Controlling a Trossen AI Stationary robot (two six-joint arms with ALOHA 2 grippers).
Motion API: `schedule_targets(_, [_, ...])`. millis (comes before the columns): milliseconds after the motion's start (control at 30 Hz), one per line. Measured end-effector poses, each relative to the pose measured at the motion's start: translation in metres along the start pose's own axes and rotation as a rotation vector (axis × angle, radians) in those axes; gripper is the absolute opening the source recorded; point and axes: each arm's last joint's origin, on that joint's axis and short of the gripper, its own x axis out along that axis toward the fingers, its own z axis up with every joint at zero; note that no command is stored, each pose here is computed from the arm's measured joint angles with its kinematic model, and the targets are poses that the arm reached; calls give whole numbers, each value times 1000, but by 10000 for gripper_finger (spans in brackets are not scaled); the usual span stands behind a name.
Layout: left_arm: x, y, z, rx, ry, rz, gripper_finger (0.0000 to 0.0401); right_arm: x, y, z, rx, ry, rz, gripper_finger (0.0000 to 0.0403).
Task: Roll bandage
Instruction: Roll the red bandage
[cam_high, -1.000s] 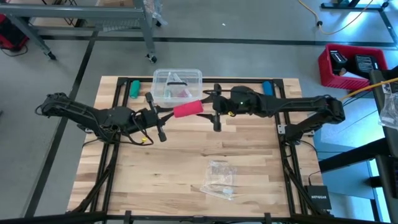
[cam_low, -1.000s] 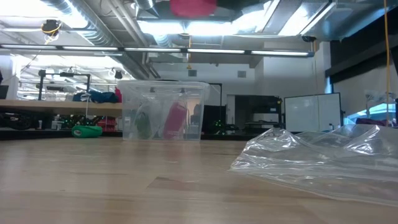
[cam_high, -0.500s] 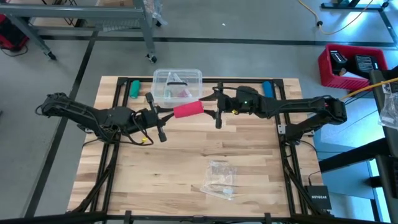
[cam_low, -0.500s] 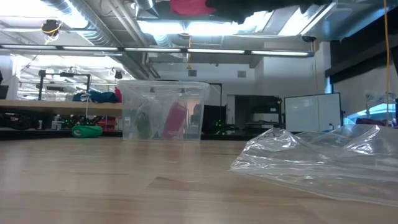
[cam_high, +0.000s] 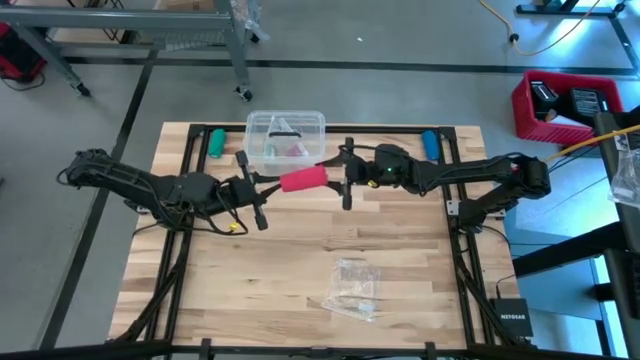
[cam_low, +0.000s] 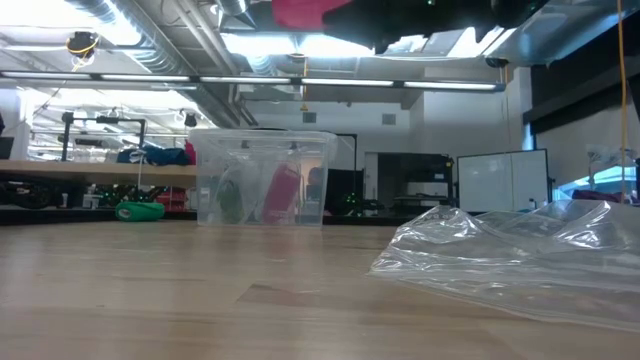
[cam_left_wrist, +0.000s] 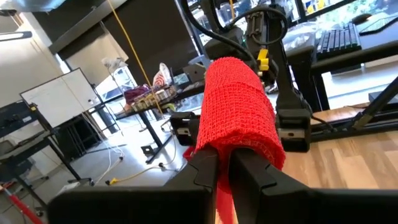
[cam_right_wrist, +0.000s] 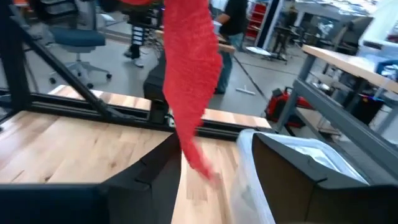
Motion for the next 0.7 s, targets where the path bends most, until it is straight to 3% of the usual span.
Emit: schedule_targets(700, [-1, -1, 0, 15, 5, -8, 17, 0, 2, 2, 27, -34, 66, 198])
